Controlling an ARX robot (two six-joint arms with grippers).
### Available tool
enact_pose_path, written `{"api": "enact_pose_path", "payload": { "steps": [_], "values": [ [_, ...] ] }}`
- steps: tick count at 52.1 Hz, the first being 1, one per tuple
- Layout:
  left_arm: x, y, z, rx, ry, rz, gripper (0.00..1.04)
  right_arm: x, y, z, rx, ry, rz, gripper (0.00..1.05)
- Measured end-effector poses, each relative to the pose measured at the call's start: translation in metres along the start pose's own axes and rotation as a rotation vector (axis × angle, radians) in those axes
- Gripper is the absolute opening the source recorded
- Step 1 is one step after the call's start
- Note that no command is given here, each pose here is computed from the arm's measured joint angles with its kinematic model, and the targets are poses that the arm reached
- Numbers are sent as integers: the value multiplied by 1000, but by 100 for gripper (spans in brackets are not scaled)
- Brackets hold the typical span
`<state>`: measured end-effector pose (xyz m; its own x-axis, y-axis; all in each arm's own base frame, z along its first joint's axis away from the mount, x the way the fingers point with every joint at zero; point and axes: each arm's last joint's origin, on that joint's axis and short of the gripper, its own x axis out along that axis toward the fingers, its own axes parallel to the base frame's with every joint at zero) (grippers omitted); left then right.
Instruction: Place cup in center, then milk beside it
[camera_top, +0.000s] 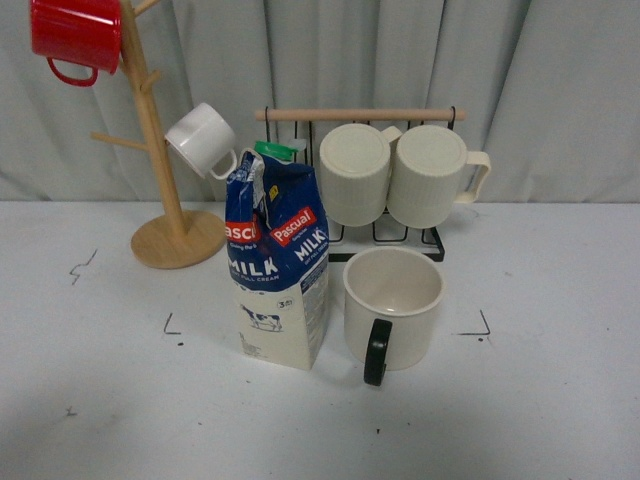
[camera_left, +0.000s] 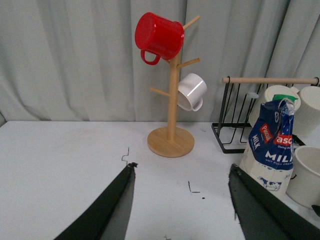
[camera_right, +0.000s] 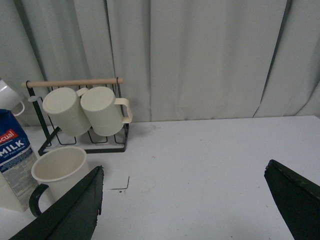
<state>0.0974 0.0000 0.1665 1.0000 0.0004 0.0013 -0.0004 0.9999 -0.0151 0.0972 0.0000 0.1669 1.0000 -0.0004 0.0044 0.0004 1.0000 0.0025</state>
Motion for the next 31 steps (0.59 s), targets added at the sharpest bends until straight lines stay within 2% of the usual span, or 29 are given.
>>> {"api": "enact_pose_path", "payload": {
  "steps": [7, 11, 13, 18, 31],
  "values": [
    [0, 0, 0, 0, 0, 0, 81, 0, 0, 0, 0, 0, 0, 98],
    [0, 0, 0, 0, 0, 0, 97, 0, 0, 0, 0, 0, 0, 98],
    [0, 0, 0, 1, 0, 0, 100, 0, 0, 0, 0, 0, 0, 98],
    [0, 0, 0, 1, 0, 0, 97, 0, 0, 0, 0, 0, 0, 98],
    [0, 0, 0, 1, 0, 0, 98, 0, 0, 0, 0, 0, 0, 98]
  ]
}}
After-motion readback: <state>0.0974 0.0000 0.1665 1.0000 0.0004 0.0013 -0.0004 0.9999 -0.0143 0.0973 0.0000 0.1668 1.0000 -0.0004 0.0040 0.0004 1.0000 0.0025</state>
